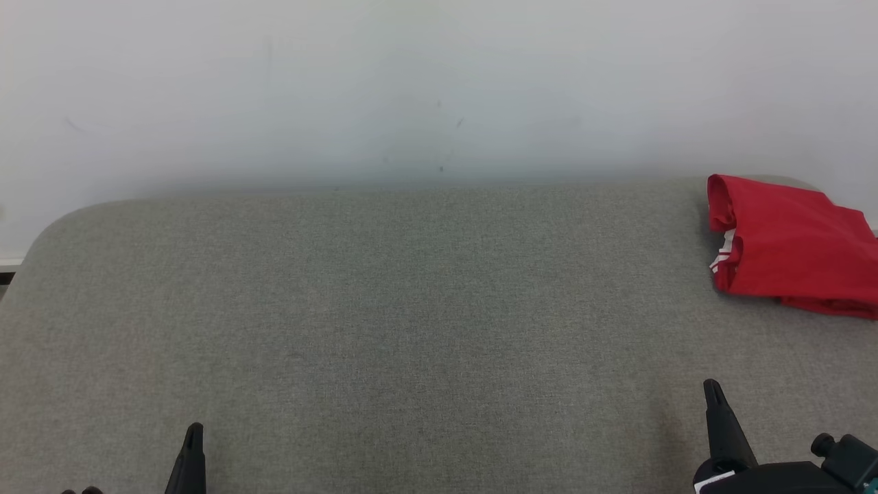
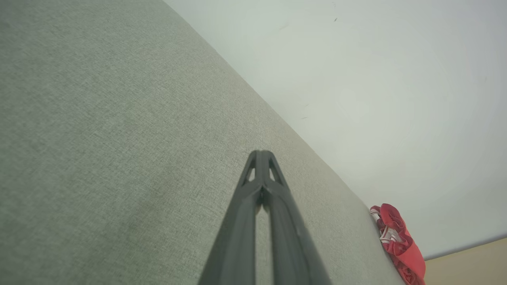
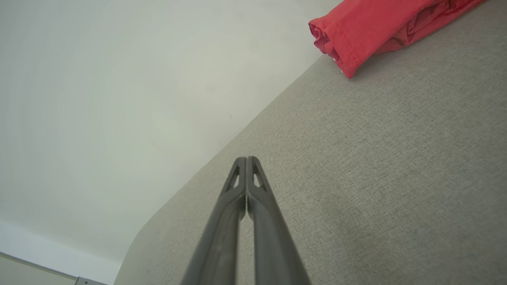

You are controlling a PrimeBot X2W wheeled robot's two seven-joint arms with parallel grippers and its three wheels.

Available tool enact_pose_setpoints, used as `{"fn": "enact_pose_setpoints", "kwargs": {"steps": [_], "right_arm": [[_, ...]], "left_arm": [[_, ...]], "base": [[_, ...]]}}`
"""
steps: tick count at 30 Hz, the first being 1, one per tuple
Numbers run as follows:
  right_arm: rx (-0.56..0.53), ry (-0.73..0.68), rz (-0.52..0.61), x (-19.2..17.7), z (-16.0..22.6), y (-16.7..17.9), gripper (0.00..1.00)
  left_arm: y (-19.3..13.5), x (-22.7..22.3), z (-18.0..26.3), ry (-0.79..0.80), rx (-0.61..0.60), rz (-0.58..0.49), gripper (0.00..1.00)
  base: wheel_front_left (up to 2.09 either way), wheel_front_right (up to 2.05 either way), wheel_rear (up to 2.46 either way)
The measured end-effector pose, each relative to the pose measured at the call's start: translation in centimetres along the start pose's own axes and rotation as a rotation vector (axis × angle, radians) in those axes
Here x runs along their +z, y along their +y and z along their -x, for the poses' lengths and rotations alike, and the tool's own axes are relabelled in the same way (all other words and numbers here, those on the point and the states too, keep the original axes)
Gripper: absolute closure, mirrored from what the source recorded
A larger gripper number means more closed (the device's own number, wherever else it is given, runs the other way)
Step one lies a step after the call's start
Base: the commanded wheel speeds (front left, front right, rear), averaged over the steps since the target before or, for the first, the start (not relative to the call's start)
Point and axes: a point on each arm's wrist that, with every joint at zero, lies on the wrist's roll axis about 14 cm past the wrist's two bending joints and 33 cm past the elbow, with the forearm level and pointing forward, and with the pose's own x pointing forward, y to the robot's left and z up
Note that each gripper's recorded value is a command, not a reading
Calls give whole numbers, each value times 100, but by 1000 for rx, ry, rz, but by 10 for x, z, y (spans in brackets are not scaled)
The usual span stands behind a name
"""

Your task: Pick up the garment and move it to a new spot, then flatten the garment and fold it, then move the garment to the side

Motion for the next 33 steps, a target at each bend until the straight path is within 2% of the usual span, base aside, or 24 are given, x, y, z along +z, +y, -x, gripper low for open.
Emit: {"fn": "enact_pose_setpoints", "kwargs": {"steps": [33], "right_arm": [[-29,-13,-370,10,-11,-5,100]], "left_arm": [[-11,1,-16,26,-13,364,100]], "base": [[0,0,0]]}}
